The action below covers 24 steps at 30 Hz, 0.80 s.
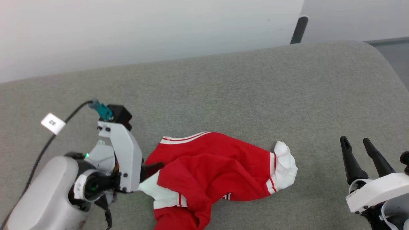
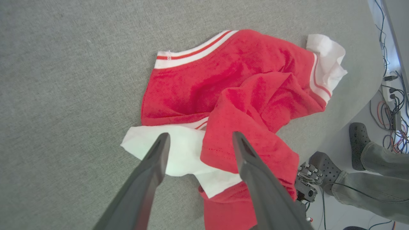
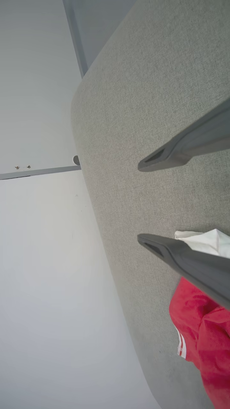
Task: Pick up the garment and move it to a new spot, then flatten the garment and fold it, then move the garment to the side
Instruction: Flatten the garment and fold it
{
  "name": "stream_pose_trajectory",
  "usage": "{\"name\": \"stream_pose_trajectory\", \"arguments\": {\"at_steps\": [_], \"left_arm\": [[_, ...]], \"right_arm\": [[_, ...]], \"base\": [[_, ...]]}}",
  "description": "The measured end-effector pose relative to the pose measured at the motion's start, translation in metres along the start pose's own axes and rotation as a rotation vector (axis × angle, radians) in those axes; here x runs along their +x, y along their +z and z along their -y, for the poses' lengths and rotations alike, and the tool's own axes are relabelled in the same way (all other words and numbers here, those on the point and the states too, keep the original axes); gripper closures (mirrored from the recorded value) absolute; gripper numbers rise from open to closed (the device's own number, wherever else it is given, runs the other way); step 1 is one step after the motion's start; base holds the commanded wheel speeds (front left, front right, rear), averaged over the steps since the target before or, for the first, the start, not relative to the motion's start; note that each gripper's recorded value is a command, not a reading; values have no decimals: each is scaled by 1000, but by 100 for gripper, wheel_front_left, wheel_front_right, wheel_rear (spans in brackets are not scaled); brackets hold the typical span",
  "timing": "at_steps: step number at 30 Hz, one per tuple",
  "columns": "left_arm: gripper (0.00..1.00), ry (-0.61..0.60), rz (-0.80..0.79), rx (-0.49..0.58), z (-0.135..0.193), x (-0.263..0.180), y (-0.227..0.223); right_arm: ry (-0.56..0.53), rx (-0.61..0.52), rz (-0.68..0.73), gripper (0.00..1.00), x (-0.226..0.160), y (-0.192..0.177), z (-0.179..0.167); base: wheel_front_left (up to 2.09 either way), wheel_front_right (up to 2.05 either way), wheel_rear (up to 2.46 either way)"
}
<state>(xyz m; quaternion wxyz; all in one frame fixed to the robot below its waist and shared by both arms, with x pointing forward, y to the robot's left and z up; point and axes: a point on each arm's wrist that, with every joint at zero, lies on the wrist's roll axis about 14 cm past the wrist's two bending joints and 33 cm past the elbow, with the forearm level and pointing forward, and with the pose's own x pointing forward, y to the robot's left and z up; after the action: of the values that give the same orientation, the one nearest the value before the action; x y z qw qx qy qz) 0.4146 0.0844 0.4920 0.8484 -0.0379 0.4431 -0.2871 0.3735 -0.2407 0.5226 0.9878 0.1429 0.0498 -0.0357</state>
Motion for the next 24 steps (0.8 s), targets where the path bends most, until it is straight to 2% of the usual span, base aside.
{"name": "stream_pose_trajectory", "arguments": {"at_steps": [9, 19, 20, 23, 24], "left_arm": [[0, 97, -164, -22, -35, 28, -39], [0, 145, -232, -66, -53, 42, -59], [4, 136, -236, -76, -52, 44, -60], [95, 122, -238, -76, -49, 44, -60], [100, 121, -239, -70, -49, 44, -59]], "right_arm": [[-45, 9, -23, 0, -3, -8, 14], [-57, 17, -45, 0, -1, -15, 17], [-56, 17, -45, 0, 0, -15, 17], [-53, 18, -45, 0, 0, -15, 15], [-51, 18, -45, 0, 1, -15, 15]], "base": [[0, 0, 0], [0, 0, 0], [0, 0, 0], [0, 0, 0], [0, 0, 0]]}}
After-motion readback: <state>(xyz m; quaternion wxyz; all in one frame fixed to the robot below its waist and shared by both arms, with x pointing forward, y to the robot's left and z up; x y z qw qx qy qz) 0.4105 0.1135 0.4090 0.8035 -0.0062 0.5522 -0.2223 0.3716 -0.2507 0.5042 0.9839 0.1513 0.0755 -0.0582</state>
